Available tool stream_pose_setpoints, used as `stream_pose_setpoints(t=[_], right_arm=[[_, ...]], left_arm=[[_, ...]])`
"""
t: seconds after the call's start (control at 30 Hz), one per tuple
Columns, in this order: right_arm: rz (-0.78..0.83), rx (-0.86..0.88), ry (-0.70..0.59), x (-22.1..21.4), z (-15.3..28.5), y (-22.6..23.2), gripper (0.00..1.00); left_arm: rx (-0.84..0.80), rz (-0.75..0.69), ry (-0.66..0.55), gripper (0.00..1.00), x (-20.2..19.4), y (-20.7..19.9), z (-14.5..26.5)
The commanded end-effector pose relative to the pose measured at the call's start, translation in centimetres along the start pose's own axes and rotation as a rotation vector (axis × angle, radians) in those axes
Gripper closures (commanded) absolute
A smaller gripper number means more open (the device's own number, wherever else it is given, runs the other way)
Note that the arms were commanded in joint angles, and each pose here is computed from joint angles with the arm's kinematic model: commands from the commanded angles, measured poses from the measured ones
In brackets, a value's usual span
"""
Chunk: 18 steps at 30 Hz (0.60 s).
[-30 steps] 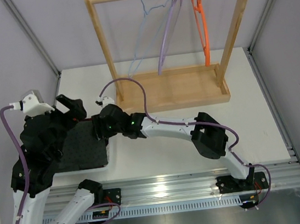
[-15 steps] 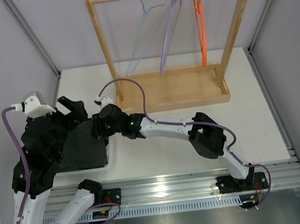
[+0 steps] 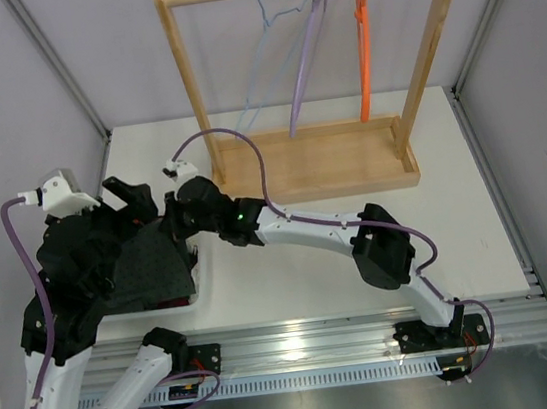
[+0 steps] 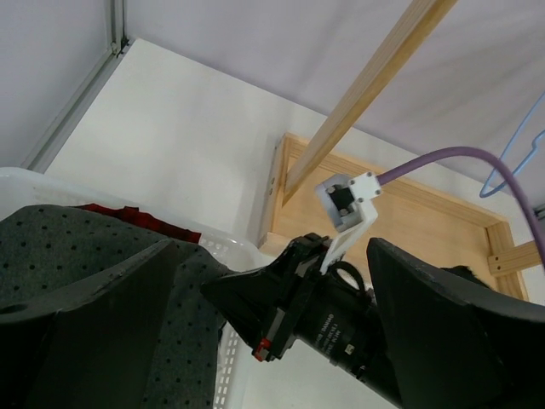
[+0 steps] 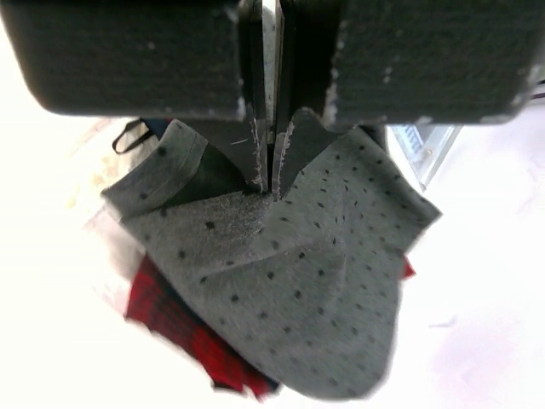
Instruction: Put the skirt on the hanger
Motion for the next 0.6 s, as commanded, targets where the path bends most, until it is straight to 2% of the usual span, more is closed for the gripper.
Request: stream_pose_setpoints(t=[0.0,0.3,0.57], right_arm=[[0.038,0.184,-0.256,9.8,6.3,8.4,1.0],[0.106,0.179,-0.457,16.7,14.3,12.1,1.0],[0.124,0.102,-0.555,18.5,20.3,12.2,1.0]], left_arm=[[0.02,0.003,-0.076,0.02,1.8,0.5,0.6],[0.011,0.036,-0.151,0.05,4.0,0.6,1.8],[-0.006,0.056,-0.185,0.07,4.7,0.5,2.2]])
Point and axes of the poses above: each gripper's point midway between its finger pads, its own z axis back along the fingers, its own y axis along the line the jaws close on, x = y × z, the point moved 5 cm from there along z, back along the fingers, and after that the axes turned 7 degrees about -z, right-handed, at the moved point
